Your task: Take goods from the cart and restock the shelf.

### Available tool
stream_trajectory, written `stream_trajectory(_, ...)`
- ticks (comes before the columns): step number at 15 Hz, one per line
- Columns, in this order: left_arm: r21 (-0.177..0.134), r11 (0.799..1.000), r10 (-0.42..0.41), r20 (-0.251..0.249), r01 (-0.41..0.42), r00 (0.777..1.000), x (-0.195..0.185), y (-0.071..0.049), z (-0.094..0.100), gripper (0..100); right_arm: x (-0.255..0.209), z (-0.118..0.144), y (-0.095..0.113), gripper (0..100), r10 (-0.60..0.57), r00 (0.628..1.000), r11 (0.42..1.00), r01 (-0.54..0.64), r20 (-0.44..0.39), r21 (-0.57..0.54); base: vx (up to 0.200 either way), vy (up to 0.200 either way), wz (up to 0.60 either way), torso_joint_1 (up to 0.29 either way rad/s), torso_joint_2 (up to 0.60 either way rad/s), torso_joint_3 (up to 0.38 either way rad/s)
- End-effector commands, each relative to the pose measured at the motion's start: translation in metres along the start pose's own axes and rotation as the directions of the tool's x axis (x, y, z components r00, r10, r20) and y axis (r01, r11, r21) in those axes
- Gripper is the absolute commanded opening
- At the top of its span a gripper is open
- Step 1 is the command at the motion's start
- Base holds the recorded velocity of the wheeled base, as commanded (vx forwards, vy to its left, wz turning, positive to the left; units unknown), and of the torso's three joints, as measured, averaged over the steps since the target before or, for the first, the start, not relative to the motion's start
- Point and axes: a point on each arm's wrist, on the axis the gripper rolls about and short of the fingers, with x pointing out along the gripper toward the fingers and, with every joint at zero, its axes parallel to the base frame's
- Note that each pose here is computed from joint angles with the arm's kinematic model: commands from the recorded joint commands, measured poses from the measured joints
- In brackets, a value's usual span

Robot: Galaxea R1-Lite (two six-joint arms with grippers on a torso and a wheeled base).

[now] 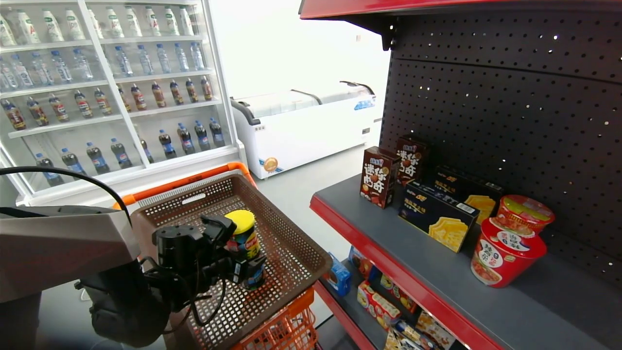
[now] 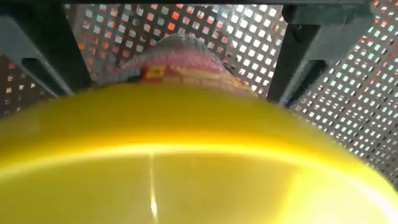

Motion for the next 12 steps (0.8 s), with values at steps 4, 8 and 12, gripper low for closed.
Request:
stream_trajectory(4, 0.007, 1.0, 0.002, 0.021, -0.002, 1.0, 0.004, 0.001, 0.006, 0, 0.0, 0.0, 0.0, 100, 0.0, 1.0, 1.0, 0.0, 0.0, 0.0, 0.0, 0.0, 0.0, 0.0, 0.0, 0.0)
stream_trajectory(8, 0.022, 1.0, -0.003, 0.06, 0.002, 0.998, -0.01, -0.009, 0.023, 0, 0.0, 0.0, 0.0, 100, 0.0, 1.0, 1.0, 0.0, 0.0, 0.0, 0.0, 0.0, 0.0, 0.0, 0.0, 0.0)
stream_trajectory(12, 0.004, 0.993, 0.119, 0.12, -0.12, 0.986, -0.043, -0.002, 0.06, 0, 0.0, 0.0, 0.0, 100, 0.0, 1.0, 1.0, 0.0, 0.0, 0.0, 0.0, 0.0, 0.0, 0.0, 0.0, 0.0)
